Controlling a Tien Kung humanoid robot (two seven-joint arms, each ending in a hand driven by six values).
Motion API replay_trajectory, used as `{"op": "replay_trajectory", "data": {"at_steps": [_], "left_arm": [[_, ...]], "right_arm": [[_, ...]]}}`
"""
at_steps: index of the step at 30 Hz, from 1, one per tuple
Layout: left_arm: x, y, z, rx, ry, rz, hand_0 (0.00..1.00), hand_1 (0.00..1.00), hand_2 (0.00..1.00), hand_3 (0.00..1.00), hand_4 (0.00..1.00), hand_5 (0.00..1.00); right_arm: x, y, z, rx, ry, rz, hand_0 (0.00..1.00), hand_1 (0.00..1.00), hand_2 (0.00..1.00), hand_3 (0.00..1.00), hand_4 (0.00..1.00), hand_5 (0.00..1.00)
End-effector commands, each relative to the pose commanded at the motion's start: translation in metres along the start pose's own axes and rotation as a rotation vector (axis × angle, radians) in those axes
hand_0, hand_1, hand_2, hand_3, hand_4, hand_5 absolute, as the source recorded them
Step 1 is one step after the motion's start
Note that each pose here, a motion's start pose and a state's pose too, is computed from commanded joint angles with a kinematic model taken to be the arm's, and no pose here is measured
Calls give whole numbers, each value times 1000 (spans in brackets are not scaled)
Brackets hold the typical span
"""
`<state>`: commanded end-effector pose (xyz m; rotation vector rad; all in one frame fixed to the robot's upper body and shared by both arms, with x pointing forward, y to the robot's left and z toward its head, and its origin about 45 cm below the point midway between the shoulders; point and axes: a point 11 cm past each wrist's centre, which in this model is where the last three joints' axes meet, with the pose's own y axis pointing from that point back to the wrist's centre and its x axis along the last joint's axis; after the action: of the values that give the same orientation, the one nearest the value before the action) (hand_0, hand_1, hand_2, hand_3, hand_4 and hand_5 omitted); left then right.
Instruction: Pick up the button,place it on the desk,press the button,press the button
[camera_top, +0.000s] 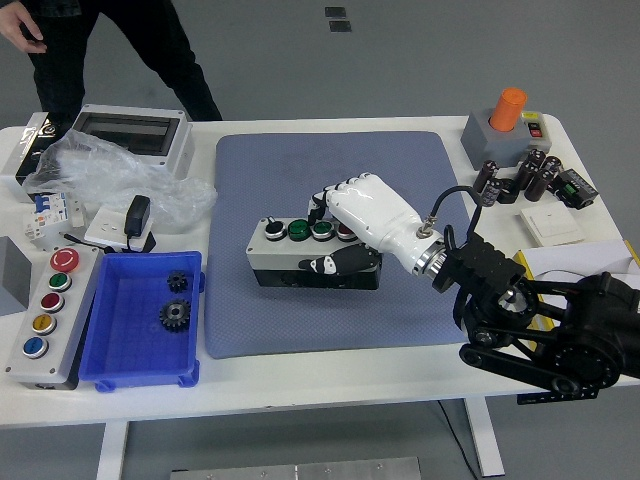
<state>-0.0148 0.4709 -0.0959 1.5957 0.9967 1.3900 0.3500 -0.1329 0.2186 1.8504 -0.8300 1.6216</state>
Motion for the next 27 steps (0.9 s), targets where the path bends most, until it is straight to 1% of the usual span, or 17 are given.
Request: {"op": "replay_trajectory", "data": {"at_steps": [3,4,5,9,10,17,23,27], "left_arm": [[0,0,0,0,-2,-1,679,703,634,663,603,353],[-1,0,0,0,-3,-1,678,703,634,662,604,353],[-1,0,0,-1,-3,-1,678,703,634,662,604,353],[-1,0,0,-1,-5,-2,678,703,634,662,604,353],[-1,0,0,-1,-5,-2,678,704,633,661,603,353],[0,0,0,0,-9,-2,678,704,632,659,596,346],[0,0,2,-4,-10,-2,678,705,632,659,593,343],[-1,0,1,-3,-11,-3,678,705,632,659,593,343]], "right_arm": [[-7,0,0,30,24,0,263,481,368,318,583,50],[-9,0,1,36,30,-2,272,495,370,319,569,30],[-12,-1,3,39,35,-3,272,495,370,319,569,30],[-20,-2,11,32,57,-19,272,495,370,319,569,30],[-21,-2,13,29,62,-21,289,504,369,318,566,23],[-23,-4,24,9,96,-30,295,508,370,319,565,20],[-28,-2,29,13,137,-52,298,511,372,322,563,17],[-23,0,30,9,132,-42,298,511,372,322,563,17]]}}
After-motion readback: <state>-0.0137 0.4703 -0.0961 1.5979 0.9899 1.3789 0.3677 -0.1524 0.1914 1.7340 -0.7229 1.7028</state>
